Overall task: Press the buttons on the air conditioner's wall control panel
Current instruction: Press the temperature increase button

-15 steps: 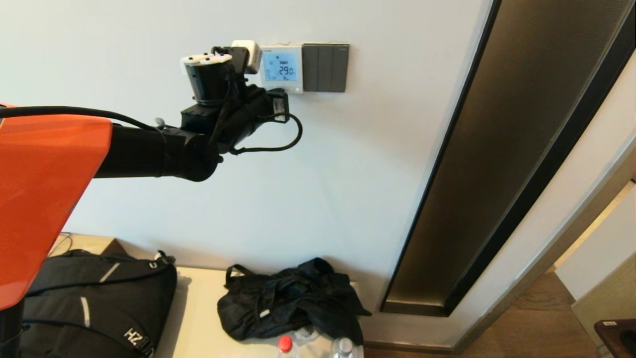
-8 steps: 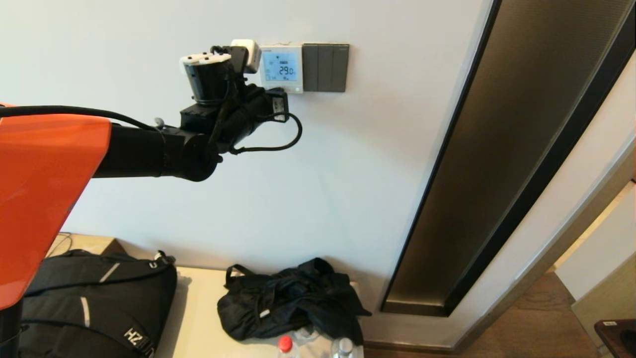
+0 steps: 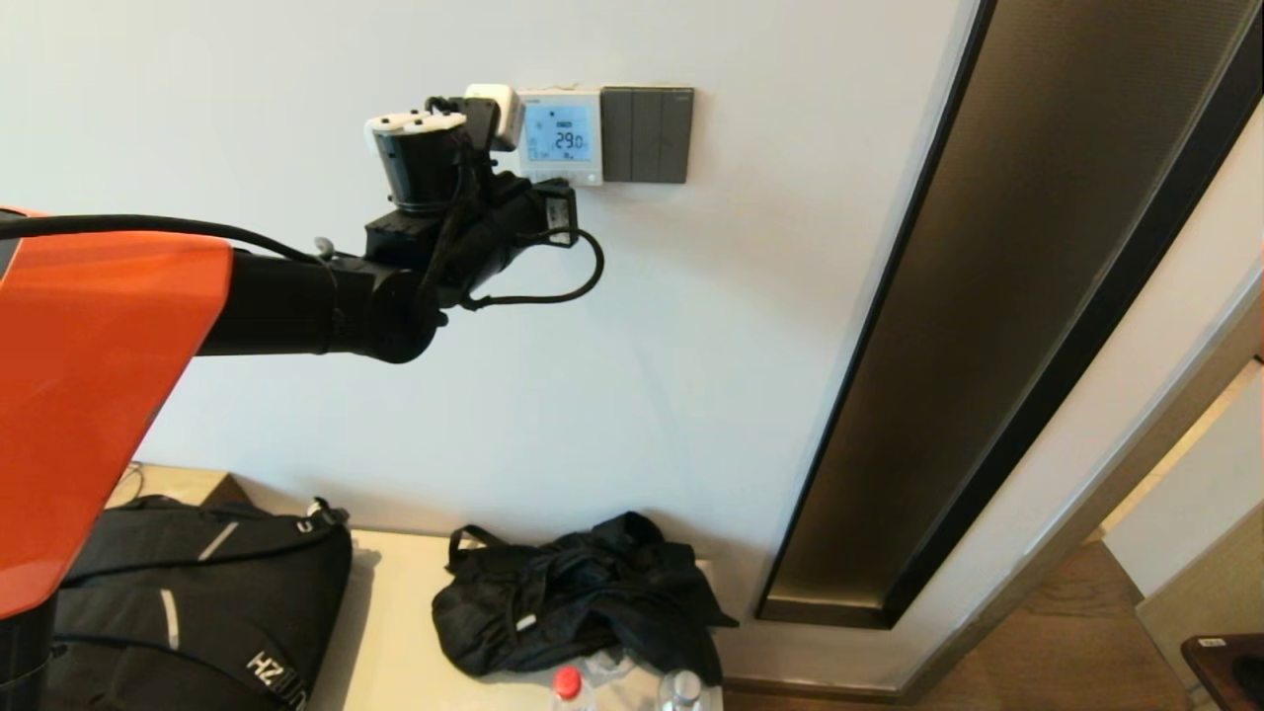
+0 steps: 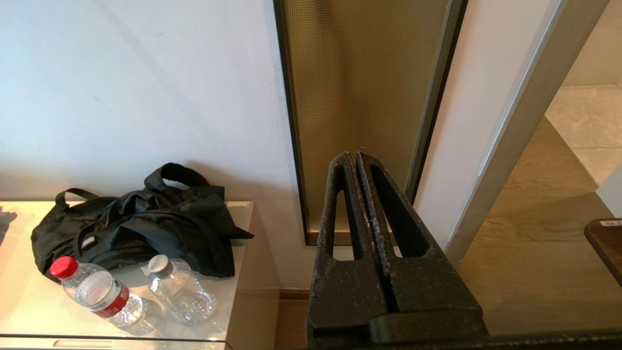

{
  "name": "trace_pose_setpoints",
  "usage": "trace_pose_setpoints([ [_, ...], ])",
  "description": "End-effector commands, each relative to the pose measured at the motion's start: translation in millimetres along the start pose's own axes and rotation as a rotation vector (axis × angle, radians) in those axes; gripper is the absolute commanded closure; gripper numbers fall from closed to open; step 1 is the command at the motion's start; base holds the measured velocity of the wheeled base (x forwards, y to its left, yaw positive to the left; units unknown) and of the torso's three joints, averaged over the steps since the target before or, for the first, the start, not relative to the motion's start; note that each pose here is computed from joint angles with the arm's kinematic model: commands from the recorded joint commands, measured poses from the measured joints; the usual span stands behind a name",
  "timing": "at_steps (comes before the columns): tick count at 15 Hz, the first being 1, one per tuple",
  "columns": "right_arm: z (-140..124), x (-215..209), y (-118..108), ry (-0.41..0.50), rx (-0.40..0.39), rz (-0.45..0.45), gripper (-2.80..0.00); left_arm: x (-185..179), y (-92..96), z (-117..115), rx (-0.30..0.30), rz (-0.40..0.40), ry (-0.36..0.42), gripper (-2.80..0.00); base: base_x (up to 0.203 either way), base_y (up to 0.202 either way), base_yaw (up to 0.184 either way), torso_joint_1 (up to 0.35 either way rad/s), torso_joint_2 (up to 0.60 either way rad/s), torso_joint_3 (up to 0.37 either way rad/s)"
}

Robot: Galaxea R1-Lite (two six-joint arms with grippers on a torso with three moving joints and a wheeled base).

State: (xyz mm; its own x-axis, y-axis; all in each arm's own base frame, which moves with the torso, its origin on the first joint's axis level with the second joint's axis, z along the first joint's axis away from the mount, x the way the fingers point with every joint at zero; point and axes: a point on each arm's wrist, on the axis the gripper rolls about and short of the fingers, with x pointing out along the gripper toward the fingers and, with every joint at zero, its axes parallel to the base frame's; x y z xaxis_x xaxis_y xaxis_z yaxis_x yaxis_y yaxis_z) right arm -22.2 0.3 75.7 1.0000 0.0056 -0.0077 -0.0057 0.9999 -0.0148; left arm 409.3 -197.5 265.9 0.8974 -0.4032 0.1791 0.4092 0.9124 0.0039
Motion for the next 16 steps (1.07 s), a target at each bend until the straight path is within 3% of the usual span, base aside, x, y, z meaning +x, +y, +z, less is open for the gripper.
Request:
trace_pose_setpoints([
  [1, -0.4, 0.2, 0.0, 0.003, 0.000, 0.001, 0.00, 0.6, 0.0, 0.1, 0.000, 0.001, -0.004, 0.00, 0.000, 0.000, 0.000, 0.000, 0.00, 0.000],
  [11, 0.0, 0.1, 0.0, 0.002, 0.000, 0.000, 0.00, -9.2, 0.4, 10.1, -0.002, 0.003, -0.028, 0.00, 0.000, 0.000, 0.000, 0.000, 0.00, 0.000],
  [16, 0.0, 0.1, 0.0, 0.002, 0.000, 0.001, 0.00, -7.0, -4.5, 4.4, -0.004, -0.008, -0.016, 0.00, 0.000, 0.000, 0.000, 0.000, 0.00, 0.000],
])
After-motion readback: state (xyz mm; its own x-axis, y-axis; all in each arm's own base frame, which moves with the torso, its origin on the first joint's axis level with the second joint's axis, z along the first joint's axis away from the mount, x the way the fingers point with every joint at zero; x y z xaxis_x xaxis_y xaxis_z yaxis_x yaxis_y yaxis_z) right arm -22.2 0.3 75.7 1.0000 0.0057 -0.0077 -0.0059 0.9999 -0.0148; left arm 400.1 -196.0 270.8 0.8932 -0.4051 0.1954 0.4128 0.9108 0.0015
